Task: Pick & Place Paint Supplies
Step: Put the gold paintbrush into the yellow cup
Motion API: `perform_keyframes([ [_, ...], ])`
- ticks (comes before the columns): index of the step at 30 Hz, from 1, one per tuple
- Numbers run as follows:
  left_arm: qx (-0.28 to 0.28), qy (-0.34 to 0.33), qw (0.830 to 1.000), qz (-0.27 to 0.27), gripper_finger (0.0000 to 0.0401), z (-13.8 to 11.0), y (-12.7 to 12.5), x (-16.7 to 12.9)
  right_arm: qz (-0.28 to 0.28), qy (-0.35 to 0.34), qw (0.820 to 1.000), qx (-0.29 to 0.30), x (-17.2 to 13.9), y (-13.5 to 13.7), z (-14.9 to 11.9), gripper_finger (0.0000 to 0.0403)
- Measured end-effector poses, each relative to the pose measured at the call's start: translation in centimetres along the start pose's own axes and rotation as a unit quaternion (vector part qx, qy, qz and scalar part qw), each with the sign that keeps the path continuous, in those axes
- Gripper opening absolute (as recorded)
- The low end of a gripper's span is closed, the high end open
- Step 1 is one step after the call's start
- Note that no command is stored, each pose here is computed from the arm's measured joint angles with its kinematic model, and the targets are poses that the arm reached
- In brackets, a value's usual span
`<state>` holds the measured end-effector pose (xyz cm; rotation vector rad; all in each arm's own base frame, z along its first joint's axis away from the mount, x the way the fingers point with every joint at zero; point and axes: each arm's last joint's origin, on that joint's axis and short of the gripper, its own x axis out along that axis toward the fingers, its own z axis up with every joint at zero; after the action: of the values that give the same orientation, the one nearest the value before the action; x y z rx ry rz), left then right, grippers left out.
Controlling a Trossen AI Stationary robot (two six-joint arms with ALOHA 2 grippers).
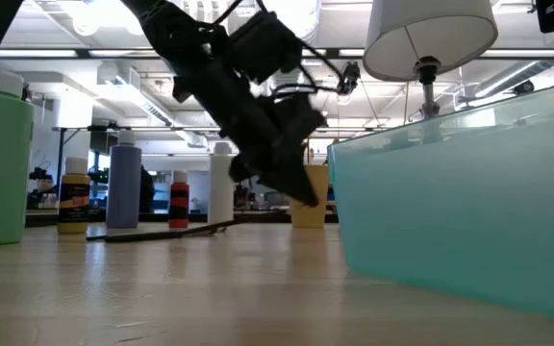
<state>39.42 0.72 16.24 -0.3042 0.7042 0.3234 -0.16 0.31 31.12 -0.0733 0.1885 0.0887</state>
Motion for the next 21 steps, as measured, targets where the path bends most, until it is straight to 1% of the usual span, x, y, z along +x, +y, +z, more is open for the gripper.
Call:
perform_keyframes([
  [3, 0.022, -0.025, 0.998, -0.053, 0.0001, 0.3, -0.5, 0.0, 0.0, 0.0, 1.0, 0.0, 0.0, 0.0, 0.0, 0.0008],
  [5, 0.038, -0.042, 0.994, -0.097, 0.0001, 0.3, -0.6, 0.1, 0.0, 0.0, 1.0, 0.0, 0.0, 0.0, 0.0, 0.0008],
  [8, 0.05, -0.063, 0.983, -0.164, 0.0001, 0.0, -0.3, 0.1, 0.0, 0.0, 1.0, 0.0, 0.0, 0.0, 0.0, 0.0008],
  [11, 0.057, -0.084, 0.97, -0.221, 0.0001, -0.5, 0.4, 0.2, 0.0, 0.0, 1.0, 0.0, 0.0, 0.0, 0.0, 0.0008],
  [14, 0.065, -0.103, 0.952, -0.28, 0.0001, -0.9, 1.3, 0.0, 0.0, 0.0, 1.0, 0.0, 0.0, 0.0, 0.0, 0.0008],
  [18, 0.088, -0.135, 0.914, -0.372, 0.0001, -1.6, 2.3, -0.6, 0.0, 0.0, 1.0, 0.0, 0.0, 0.0, 0.0, 0.0008],
  [21, 0.084, -0.157, 0.898, -0.403, 0.0001, -2.0, 2.7, -1.1, 0.0, 0.0, 1.0, 0.0, 0.0, 0.0, 0.0, 0.0008],
])
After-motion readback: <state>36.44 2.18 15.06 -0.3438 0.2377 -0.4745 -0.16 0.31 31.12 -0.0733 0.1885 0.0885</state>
